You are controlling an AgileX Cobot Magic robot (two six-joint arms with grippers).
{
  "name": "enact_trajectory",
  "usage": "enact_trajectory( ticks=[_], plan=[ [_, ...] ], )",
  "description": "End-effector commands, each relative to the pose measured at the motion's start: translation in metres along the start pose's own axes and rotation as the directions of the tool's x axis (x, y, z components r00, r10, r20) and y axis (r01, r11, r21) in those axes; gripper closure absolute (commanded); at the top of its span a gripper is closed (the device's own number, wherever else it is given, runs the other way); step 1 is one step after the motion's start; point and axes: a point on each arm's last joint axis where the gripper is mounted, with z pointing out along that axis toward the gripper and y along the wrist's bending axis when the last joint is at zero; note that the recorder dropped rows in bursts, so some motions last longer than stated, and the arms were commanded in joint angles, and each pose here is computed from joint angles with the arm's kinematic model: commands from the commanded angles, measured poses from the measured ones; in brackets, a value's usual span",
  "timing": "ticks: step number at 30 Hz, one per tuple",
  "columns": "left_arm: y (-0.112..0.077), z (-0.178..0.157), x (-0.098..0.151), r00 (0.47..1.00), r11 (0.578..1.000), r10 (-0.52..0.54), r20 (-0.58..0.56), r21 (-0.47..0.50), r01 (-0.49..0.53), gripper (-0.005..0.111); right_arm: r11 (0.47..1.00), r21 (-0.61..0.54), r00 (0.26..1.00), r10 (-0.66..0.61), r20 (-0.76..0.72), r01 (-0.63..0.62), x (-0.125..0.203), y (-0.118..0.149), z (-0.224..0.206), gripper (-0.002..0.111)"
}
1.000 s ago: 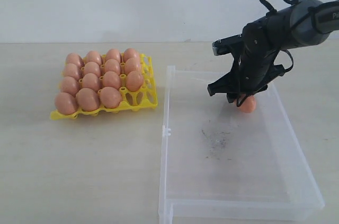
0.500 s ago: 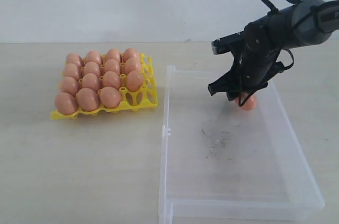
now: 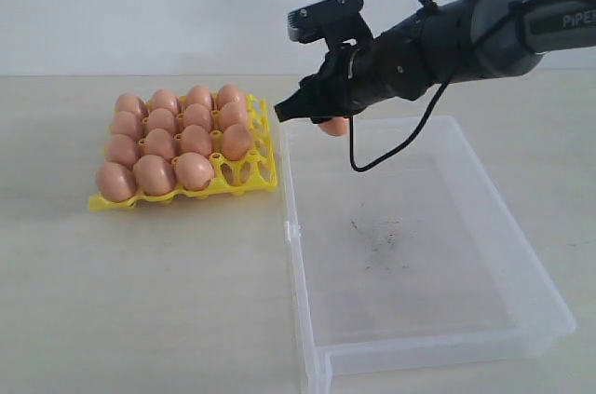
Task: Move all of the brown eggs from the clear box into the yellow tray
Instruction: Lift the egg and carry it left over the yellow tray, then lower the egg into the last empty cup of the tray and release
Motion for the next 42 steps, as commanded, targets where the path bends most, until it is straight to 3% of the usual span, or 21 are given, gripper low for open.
enact_trajectory(
  ticks=[1,7,10,13,16,20,29,42],
  plan=[
    [0.0,0.0,-0.002,1.0,1.0,-0.002,0.005,0.004,0.002,0.103,0.999,-0.037,0.994,-0.014,0.113,0.018,-0.013,0.014,-0.006,0.109],
    [0.0,0.0,-0.002,1.0,1.0,-0.002,0.005,0.004,0.002,0.103,0.982,-0.178,0.908,0.122,0.4,-0.054,0.0,0.031,-0.007,0.109],
    [0.0,0.0,-0.002,1.0,1.0,-0.002,0.005,0.004,0.002,0.103,0.973,-0.232,0.854,0.131,0.503,-0.012,0.012,0.036,-0.012,0.109],
    [0.0,0.0,-0.002,1.0,1.0,-0.002,0.005,0.004,0.002,0.103,0.955,-0.276,0.826,0.071,0.56,0.105,0.022,0.045,-0.017,0.109],
    [0.0,0.0,-0.002,1.0,1.0,-0.002,0.005,0.004,0.002,0.103,0.903,-0.351,0.809,0.005,0.587,0.249,0.027,0.057,-0.019,0.109],
    [0.0,0.0,-0.002,1.0,1.0,-0.002,0.005,0.004,0.002,0.103,0.876,-0.408,0.787,0.054,0.614,0.258,0.032,0.063,-0.014,0.109],
    [0.0,0.0,-0.002,1.0,1.0,-0.002,0.005,0.004,0.002,0.103,0.854,-0.446,0.775,0.084,0.626,0.268,0.061,0.069,0.02,0.109],
    [0.0,0.0,-0.002,1.0,1.0,-0.002,0.005,0.004,0.002,0.103,0.869,-0.415,0.785,0.053,0.617,0.268,0.055,0.068,0.045,0.109]
  ],
)
